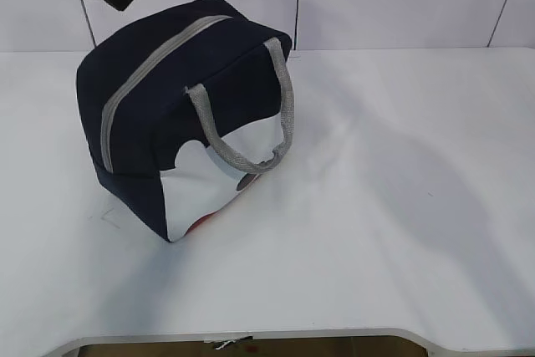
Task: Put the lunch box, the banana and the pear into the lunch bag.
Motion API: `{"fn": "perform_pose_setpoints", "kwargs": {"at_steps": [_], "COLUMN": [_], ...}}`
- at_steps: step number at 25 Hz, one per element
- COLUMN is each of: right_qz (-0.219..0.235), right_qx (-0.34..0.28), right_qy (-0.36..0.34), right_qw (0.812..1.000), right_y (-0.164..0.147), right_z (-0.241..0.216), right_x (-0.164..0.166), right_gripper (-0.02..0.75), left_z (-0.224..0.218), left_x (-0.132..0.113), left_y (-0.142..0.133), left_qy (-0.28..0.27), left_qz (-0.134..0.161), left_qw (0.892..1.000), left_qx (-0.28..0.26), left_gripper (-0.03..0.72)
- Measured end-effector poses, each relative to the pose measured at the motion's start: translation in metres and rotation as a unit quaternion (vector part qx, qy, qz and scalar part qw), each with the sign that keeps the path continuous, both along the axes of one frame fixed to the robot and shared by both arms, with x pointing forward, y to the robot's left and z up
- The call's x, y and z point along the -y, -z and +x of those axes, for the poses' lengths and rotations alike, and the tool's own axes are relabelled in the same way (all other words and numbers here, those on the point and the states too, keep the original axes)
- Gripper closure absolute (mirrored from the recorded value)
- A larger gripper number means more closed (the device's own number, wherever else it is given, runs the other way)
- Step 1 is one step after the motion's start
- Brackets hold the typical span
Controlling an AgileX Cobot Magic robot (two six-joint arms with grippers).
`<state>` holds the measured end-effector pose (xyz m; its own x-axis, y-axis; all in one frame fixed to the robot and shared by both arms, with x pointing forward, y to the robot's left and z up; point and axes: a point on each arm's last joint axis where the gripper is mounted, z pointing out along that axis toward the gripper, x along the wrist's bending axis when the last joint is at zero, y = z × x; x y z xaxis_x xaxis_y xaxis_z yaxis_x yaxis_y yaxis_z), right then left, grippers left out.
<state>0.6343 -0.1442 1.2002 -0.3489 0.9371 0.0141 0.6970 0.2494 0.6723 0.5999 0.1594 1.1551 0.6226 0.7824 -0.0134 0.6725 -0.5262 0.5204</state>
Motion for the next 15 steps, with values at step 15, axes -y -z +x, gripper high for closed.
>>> {"fn": "perform_pose_setpoints", "kwargs": {"at_steps": [15], "right_qz": [-0.02], "right_qx": [-0.042], "right_qy": [-0.027], "right_qw": [0.999], "right_y": [-0.01], "right_z": [-0.095], "right_x": [0.034], "right_gripper": [0.416], "left_z": [-0.076], "left_x": [-0.03], "left_y": [-0.068], "left_qy": [-0.057], "left_qz": [-0.039], "left_qw": [0.996], "left_qx": [0.065], "left_gripper": [0.273]}}
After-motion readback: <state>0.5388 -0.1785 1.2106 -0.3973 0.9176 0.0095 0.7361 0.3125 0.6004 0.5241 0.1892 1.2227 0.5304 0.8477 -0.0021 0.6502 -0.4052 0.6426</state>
